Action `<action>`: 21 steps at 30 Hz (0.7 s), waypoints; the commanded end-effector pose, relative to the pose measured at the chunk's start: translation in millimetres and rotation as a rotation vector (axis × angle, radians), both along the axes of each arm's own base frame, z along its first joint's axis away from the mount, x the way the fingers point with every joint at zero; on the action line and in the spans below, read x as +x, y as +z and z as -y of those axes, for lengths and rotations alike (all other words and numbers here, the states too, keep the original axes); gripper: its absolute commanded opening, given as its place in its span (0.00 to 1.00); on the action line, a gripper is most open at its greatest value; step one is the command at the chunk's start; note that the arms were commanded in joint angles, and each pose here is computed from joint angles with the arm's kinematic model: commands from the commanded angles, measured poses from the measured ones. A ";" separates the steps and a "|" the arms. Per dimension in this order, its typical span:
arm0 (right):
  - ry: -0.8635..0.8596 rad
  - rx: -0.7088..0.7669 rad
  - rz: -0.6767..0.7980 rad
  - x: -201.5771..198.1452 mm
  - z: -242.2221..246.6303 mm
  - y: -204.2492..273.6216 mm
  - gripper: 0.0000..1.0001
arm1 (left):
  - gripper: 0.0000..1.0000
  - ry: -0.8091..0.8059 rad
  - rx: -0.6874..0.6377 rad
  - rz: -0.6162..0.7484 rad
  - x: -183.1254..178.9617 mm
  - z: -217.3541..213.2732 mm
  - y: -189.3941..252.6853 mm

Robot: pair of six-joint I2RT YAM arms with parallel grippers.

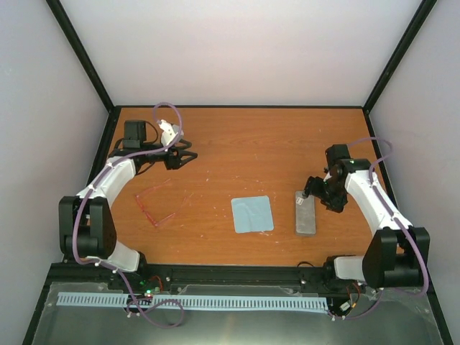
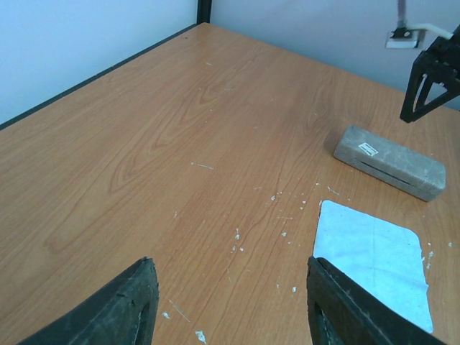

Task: Organize the sunglasses
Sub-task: Pick up the sunglasses case from the center of the board.

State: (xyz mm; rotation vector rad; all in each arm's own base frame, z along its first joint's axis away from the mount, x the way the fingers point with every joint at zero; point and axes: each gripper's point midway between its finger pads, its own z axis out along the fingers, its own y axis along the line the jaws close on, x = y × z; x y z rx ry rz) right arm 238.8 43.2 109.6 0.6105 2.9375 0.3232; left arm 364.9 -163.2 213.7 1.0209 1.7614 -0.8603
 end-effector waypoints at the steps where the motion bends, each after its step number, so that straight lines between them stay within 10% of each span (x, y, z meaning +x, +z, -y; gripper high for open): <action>1: 0.134 0.000 -0.055 -6.3 -12.2 -12.4 0.87 | 0.58 -0.005 -0.015 0.039 -7.0 1.8 13.0; 21: 0.277 -0.123 -0.178 23.9 -18.8 -55.6 0.89 | 0.58 -0.006 -0.014 0.015 -14.3 1.5 8.6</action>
